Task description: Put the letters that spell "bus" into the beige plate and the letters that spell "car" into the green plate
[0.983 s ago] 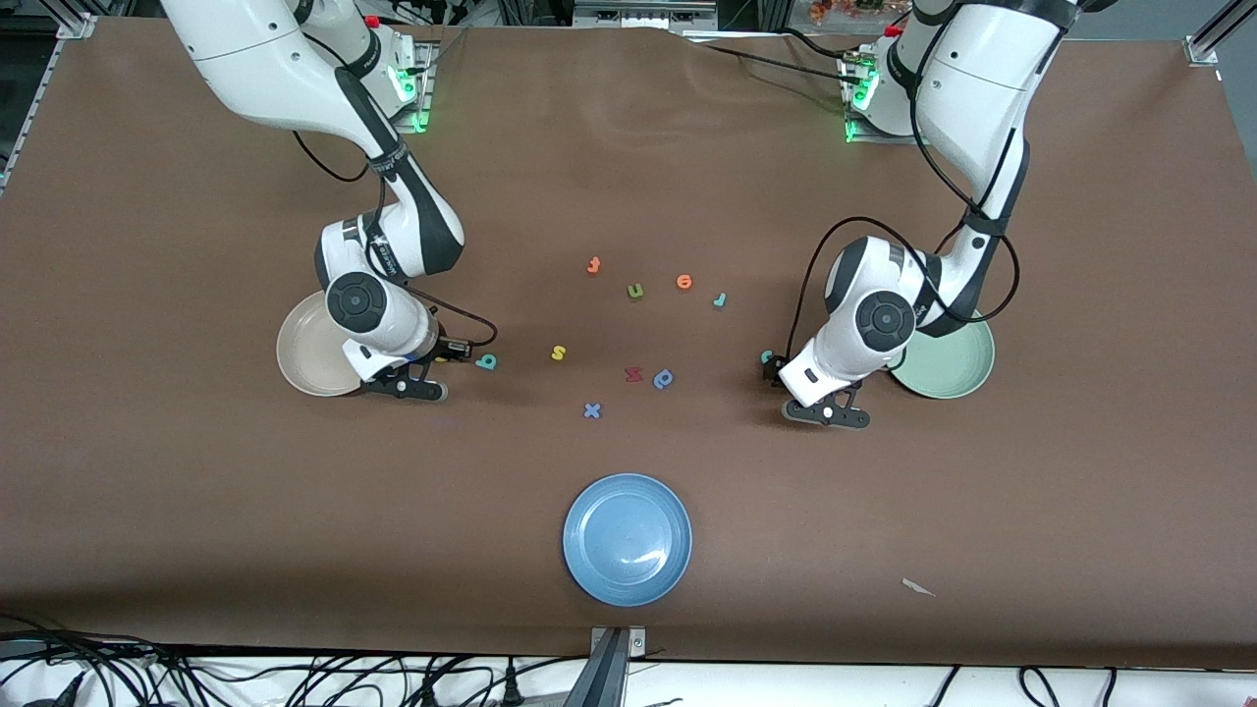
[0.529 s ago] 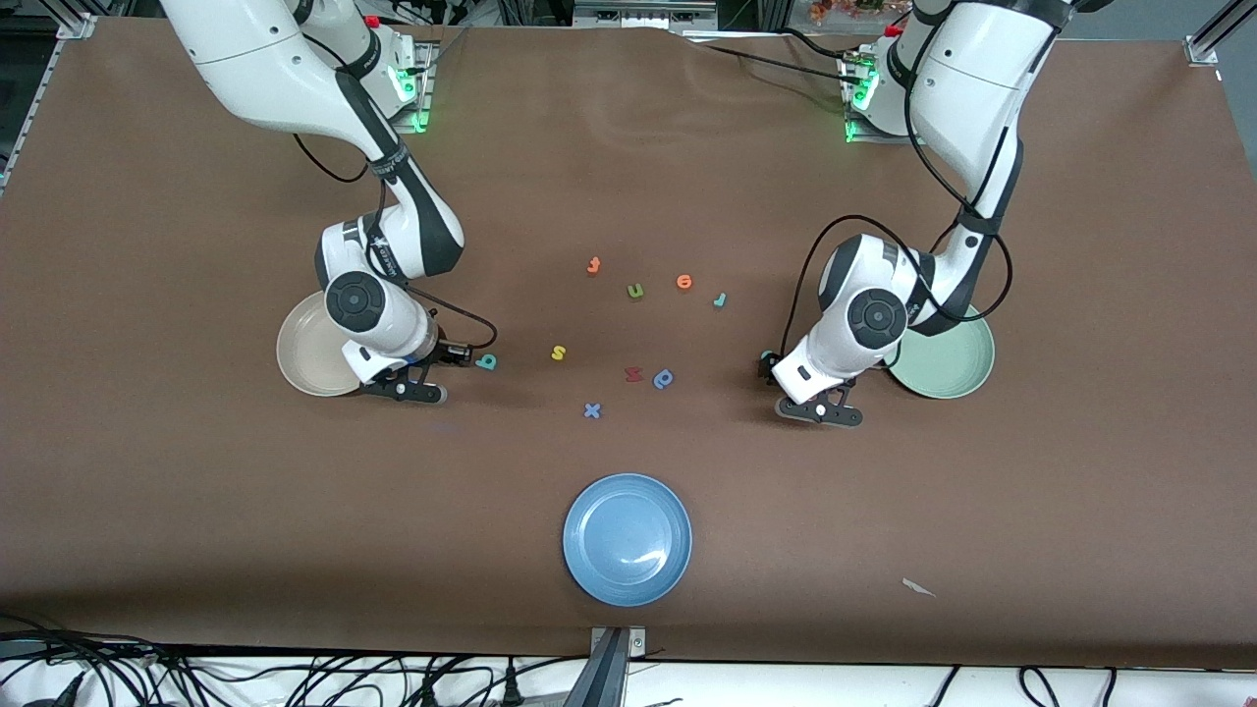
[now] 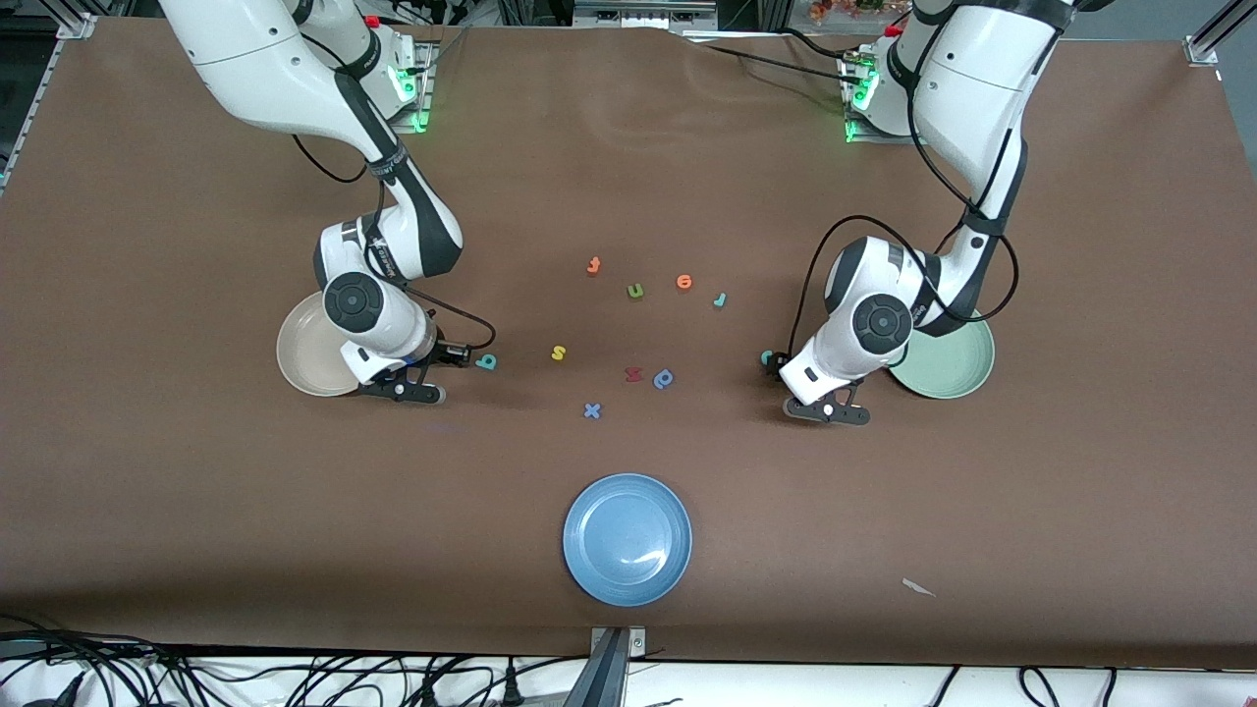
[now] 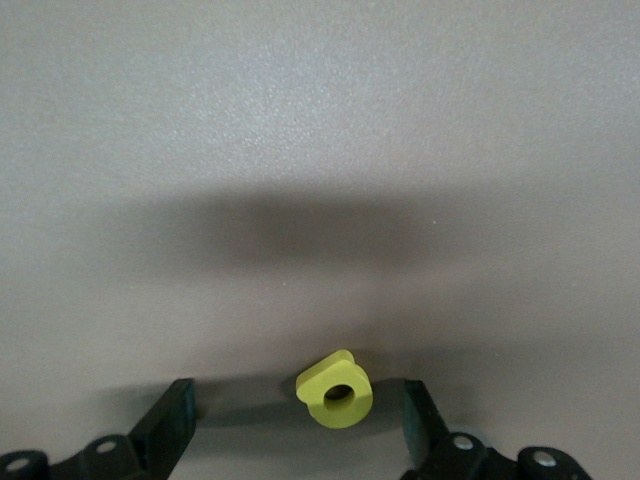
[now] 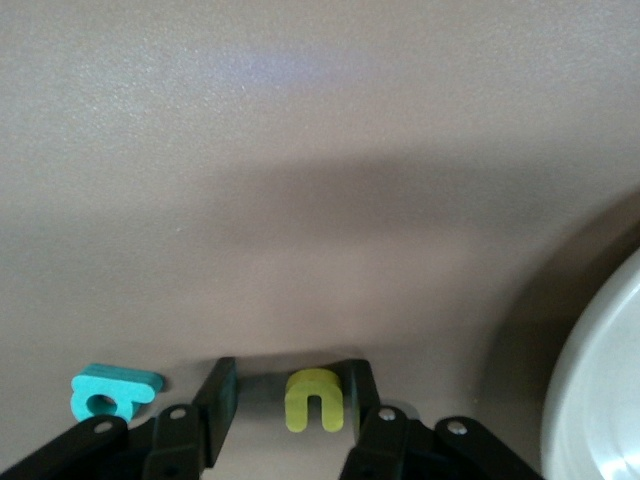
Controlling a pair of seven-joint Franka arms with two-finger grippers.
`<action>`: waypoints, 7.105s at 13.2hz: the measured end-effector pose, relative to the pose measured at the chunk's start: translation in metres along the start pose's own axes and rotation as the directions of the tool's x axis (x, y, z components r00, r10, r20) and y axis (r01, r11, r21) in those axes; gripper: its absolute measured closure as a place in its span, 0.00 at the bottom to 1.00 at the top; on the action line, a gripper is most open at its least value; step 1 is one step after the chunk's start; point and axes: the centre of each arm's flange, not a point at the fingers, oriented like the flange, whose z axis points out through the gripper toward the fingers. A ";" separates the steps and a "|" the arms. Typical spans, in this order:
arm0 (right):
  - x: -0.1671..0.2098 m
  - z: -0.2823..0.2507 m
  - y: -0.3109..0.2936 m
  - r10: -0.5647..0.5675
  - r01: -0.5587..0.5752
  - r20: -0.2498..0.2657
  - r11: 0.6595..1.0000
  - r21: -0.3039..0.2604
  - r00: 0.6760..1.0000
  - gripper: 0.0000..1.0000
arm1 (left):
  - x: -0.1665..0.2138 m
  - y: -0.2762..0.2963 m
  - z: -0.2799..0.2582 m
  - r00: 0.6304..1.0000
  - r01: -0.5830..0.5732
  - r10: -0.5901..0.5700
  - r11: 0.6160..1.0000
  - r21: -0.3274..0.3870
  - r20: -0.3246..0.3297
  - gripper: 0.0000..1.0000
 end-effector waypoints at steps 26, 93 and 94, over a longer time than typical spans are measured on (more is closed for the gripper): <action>0.072 -0.039 0.185 -0.227 0.245 0.192 0.967 -0.073 0.955 0.74 | 0.000 0.008 -0.007 1.000 -0.014 0.014 1.000 0.003 0.001 0.55; -0.001 -0.098 0.017 -0.087 0.092 0.073 0.994 -0.061 0.994 0.00 | -0.035 0.062 -0.005 0.999 -0.037 0.037 0.999 -0.039 -0.007 0.80; -0.011 -0.104 -0.015 -0.052 0.055 0.058 0.997 -0.048 0.997 0.00 | -0.035 0.062 -0.005 0.999 -0.037 0.037 0.999 -0.039 -0.007 0.80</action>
